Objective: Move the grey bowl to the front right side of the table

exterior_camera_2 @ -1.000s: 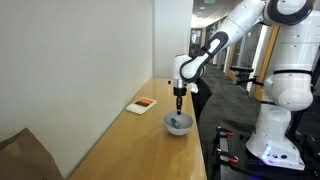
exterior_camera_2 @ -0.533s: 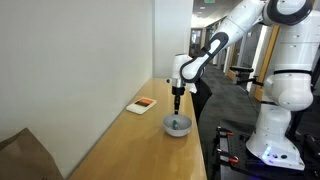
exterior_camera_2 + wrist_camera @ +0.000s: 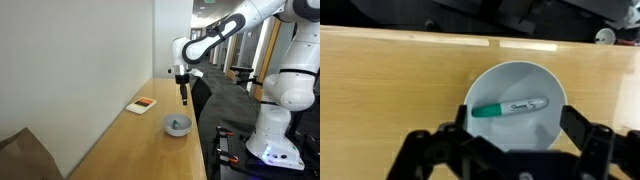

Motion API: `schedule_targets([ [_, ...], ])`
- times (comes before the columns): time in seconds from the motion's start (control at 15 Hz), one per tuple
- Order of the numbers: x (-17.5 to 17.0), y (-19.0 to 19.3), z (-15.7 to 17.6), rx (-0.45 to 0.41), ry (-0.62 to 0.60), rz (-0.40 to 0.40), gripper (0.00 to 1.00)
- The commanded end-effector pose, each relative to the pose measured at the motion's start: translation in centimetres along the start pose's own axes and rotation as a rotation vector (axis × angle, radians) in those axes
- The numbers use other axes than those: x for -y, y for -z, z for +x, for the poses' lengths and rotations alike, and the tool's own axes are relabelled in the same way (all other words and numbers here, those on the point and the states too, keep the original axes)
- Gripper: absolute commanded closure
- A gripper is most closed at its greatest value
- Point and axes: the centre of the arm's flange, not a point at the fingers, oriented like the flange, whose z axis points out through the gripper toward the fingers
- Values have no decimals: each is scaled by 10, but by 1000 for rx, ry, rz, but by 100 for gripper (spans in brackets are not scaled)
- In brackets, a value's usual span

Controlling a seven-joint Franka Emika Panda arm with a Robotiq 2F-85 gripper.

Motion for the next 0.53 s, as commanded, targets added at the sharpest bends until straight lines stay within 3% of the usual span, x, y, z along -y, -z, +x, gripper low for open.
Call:
schedule_targets([
  [0.0, 22, 44, 3, 14, 7, -39, 0],
  [0.2, 39, 70, 9, -48, 38, -49, 0],
  [0.47, 48, 77, 14, -81, 72, -72, 0],
])
